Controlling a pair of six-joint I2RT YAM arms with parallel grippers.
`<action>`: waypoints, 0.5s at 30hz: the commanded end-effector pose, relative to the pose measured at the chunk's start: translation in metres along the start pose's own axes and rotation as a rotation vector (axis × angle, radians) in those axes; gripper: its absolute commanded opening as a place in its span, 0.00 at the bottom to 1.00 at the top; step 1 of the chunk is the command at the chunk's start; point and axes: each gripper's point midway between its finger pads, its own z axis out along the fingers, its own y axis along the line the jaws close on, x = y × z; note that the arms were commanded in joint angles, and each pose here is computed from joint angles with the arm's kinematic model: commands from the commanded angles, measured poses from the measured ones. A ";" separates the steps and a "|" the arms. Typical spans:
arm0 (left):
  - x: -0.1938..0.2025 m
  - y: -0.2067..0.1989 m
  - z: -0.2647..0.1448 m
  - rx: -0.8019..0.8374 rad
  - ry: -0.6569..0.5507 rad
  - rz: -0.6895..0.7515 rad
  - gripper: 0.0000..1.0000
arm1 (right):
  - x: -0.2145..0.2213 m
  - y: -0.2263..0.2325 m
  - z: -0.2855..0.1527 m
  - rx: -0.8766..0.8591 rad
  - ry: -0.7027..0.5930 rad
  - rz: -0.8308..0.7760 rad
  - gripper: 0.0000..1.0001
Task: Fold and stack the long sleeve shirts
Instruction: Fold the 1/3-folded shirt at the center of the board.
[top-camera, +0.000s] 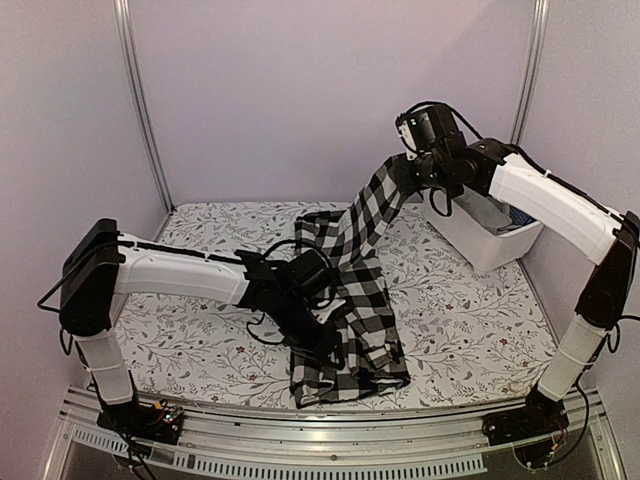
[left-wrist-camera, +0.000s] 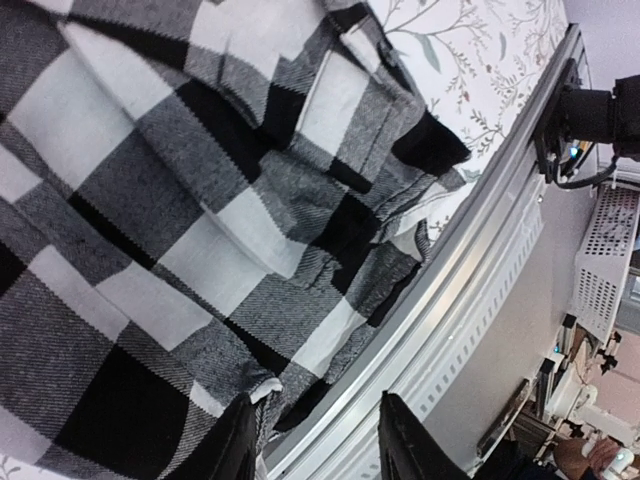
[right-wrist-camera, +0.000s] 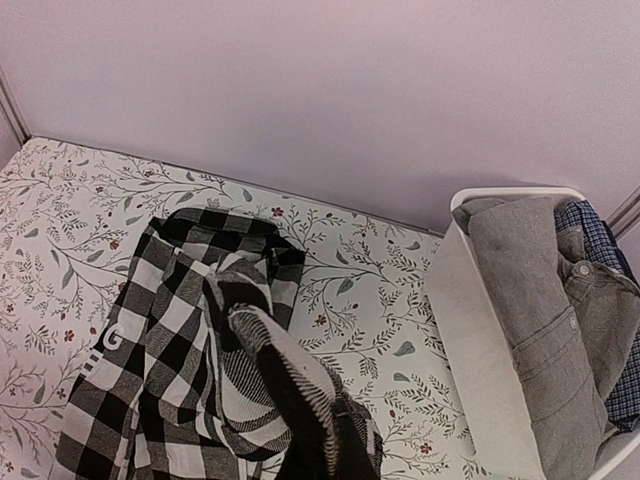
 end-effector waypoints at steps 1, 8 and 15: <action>-0.035 -0.023 -0.026 0.048 -0.137 0.068 0.43 | 0.006 0.007 0.003 -0.051 0.021 0.027 0.00; -0.101 0.065 -0.103 -0.056 -0.398 -0.133 0.36 | 0.005 0.019 -0.003 -0.133 0.030 0.060 0.00; -0.182 0.141 -0.143 -0.065 -0.583 -0.214 0.32 | -0.014 0.026 -0.007 -0.175 -0.017 0.078 0.00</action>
